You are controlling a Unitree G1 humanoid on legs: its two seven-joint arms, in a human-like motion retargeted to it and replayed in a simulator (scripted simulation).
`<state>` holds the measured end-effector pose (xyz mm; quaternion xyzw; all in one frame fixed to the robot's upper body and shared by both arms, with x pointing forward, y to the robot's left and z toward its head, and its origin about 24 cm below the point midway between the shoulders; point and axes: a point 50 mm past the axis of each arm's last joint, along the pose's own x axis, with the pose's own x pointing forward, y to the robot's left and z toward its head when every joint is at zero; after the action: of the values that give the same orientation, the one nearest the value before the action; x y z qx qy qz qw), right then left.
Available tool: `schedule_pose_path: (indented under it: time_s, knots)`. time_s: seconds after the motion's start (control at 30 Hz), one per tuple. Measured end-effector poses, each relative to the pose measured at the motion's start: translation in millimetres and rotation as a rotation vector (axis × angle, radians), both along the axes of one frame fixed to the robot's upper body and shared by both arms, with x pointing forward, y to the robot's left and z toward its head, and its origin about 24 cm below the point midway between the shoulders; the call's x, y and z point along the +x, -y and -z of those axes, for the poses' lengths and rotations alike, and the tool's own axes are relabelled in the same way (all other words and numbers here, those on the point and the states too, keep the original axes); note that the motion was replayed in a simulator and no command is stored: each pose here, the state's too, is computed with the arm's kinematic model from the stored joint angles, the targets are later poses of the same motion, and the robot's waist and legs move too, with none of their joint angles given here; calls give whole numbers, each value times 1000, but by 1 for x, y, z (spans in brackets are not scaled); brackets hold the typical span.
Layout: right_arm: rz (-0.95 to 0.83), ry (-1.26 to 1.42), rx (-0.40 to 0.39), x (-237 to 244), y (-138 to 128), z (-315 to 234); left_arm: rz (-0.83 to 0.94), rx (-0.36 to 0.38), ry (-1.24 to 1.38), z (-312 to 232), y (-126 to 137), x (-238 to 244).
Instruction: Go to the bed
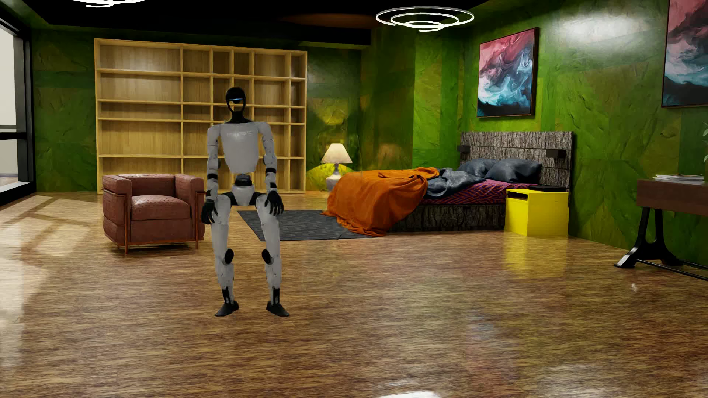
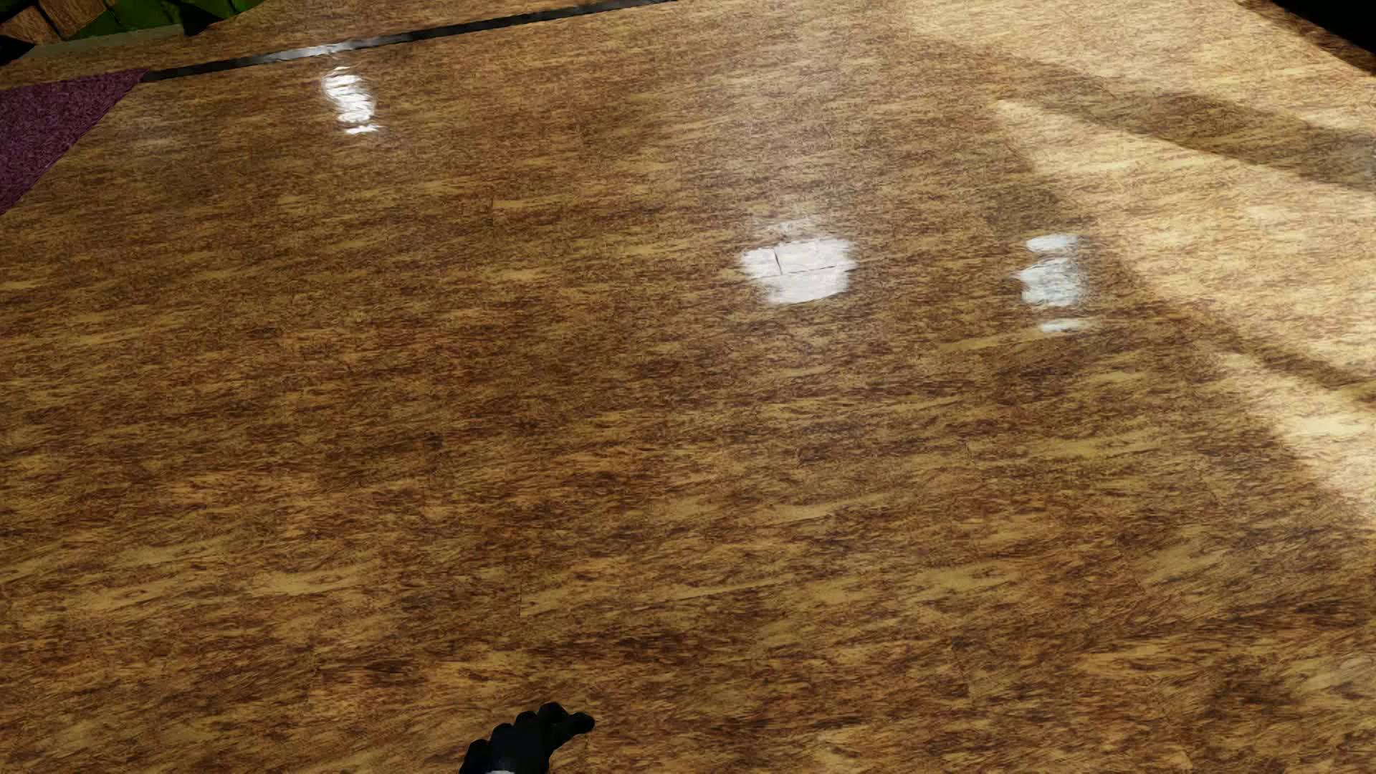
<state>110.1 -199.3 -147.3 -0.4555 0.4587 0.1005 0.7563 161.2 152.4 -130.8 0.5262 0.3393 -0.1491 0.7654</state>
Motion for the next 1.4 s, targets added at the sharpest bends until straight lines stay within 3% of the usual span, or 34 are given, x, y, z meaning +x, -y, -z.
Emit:
schedule_pose_path:
  time_s: [0.33,0.8,1.03,1.4]
  knots:
    - [-25,45,27,17,-9,-5,-95,34,-114,16,-16,-29]
    - [-153,74,49,40,-27,-10,-153,-2,-130,19,-12,-42]
    - [-122,91,17,35,-16,-10,-133,-39,-77,13,-4,-28]
    - [37,240,2,20,-10,-15,-30,-27,25,-4,-9,15]
